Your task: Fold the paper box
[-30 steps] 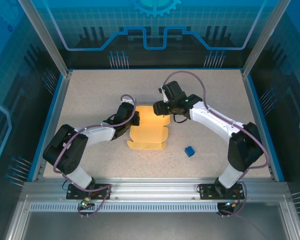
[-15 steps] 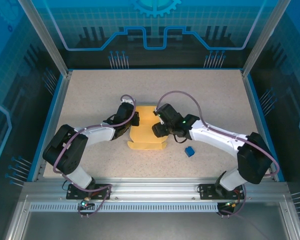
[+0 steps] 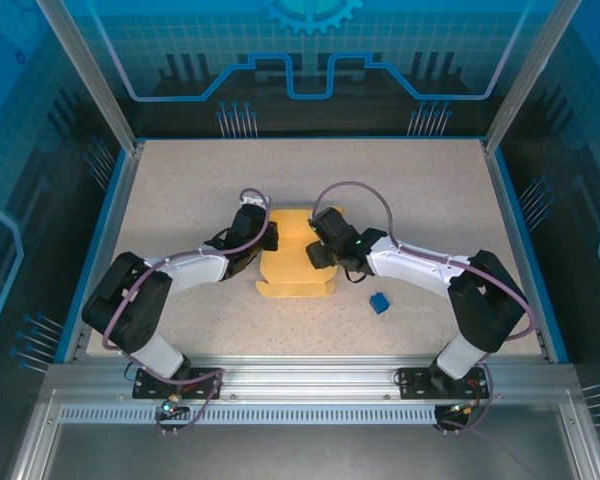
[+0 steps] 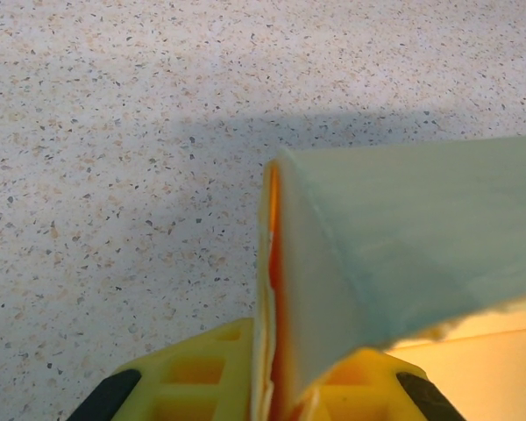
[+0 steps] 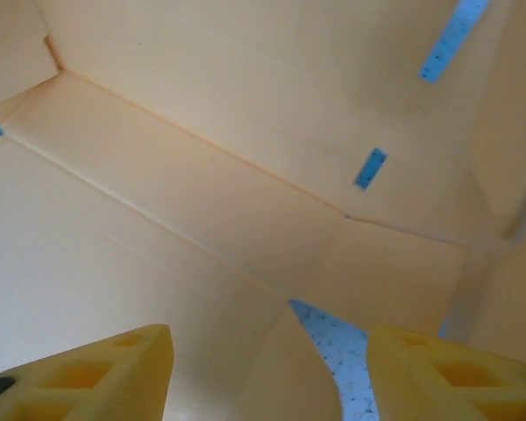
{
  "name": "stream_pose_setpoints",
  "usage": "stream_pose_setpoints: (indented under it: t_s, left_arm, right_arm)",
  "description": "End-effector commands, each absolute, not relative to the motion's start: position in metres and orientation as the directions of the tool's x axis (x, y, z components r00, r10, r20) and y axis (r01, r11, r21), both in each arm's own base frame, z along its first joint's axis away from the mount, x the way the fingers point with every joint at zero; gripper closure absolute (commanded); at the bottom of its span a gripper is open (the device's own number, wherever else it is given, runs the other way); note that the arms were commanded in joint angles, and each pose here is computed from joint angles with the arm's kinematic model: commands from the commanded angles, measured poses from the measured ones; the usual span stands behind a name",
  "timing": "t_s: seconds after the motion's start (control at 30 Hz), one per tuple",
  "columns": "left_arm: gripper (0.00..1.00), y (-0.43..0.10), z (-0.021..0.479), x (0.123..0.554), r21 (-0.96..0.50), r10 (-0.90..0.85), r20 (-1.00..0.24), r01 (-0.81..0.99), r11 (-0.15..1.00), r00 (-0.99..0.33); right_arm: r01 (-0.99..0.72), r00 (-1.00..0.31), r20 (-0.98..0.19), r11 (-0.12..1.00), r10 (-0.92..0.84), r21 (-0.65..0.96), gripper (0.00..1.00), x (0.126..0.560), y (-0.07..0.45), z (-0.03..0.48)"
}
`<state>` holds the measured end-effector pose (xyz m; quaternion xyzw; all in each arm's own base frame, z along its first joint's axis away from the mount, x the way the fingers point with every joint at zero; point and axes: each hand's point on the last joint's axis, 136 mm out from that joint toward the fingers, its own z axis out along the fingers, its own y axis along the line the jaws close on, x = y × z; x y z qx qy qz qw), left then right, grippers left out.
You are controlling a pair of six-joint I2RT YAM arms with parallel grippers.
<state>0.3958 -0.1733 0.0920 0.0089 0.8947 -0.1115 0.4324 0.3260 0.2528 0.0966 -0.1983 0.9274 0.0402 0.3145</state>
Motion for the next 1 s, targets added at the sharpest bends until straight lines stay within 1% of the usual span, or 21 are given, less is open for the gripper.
stream_pose_setpoints:
  t_s: [0.0, 0.2, 0.43, 0.63, 0.97]
  left_arm:
    - [0.86, -0.172, 0.100, 0.392, -0.178, -0.065, -0.791, 0.126, 0.976, -0.609]
    - [0.86, -0.172, 0.102, 0.391, -0.177, -0.066, -0.794, 0.126, 0.976, -0.604]
    - [0.86, -0.172, 0.103, 0.390, -0.183, -0.070, -0.795, 0.128, 0.975, -0.603]
    - [0.86, -0.172, 0.103, 0.390, -0.183, -0.068, -0.795, 0.131, 0.974, -0.603]
    - [0.86, -0.174, 0.102, 0.389, -0.188, -0.069, -0.792, 0.134, 0.973, -0.606]
  right_arm:
    - [-0.346, -0.715, -0.624, 0.935, -0.315, -0.077, 0.39, 0.333, 0.237, 0.102]
    - [-0.308, -0.731, -0.622, 0.949, -0.282, -0.069, 0.37, 0.336, 0.223, 0.099]
    - [-0.301, -0.740, -0.620, 0.953, -0.260, -0.041, 0.35, 0.338, 0.228, 0.096]
    - [-0.342, -0.716, -0.657, 0.939, -0.238, 0.032, 0.35, 0.341, 0.245, 0.105]
    - [-0.448, -0.667, -0.712, 0.882, -0.218, 0.149, 0.38, 0.338, 0.277, 0.127]
